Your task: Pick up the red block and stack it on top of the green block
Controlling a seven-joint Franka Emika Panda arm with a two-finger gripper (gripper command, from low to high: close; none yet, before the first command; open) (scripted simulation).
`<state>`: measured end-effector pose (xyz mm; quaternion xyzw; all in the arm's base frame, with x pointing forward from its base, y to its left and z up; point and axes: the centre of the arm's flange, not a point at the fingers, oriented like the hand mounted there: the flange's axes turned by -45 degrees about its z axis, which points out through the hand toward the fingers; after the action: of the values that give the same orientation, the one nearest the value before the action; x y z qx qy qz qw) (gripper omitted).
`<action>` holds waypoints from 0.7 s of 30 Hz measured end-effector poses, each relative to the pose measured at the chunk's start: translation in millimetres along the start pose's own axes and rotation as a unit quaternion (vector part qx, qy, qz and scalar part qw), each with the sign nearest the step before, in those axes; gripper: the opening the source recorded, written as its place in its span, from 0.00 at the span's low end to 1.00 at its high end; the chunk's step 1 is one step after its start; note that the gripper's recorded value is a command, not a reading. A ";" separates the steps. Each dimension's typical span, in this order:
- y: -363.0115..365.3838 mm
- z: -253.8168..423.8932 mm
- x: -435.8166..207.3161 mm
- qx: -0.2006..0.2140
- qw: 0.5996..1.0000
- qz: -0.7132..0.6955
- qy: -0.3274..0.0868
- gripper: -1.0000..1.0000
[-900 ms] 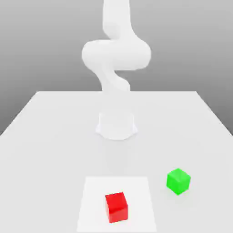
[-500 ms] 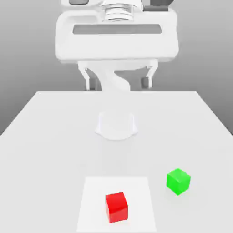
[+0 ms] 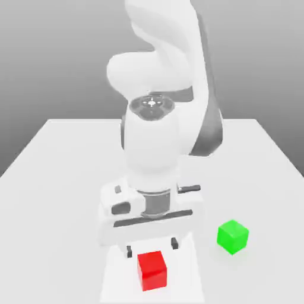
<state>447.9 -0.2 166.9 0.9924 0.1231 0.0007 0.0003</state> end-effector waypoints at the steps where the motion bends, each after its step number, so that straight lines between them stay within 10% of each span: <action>1: -0.1 12.1 -0.7 0.000 1.000 0.000 0.000 0.50; 2: -0.3 19.4 -1.3 0.000 1.000 0.000 -0.001 0.00; 14: -0.9 -32.8 -1.1 0.001 1.000 -0.001 -0.001 0.00; 21: -162.1 -68.6 -29.1 0.011 0.966 -0.260 0.001 0.00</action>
<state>380.0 149.9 235.3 0.9262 0.3768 0.0001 -0.0107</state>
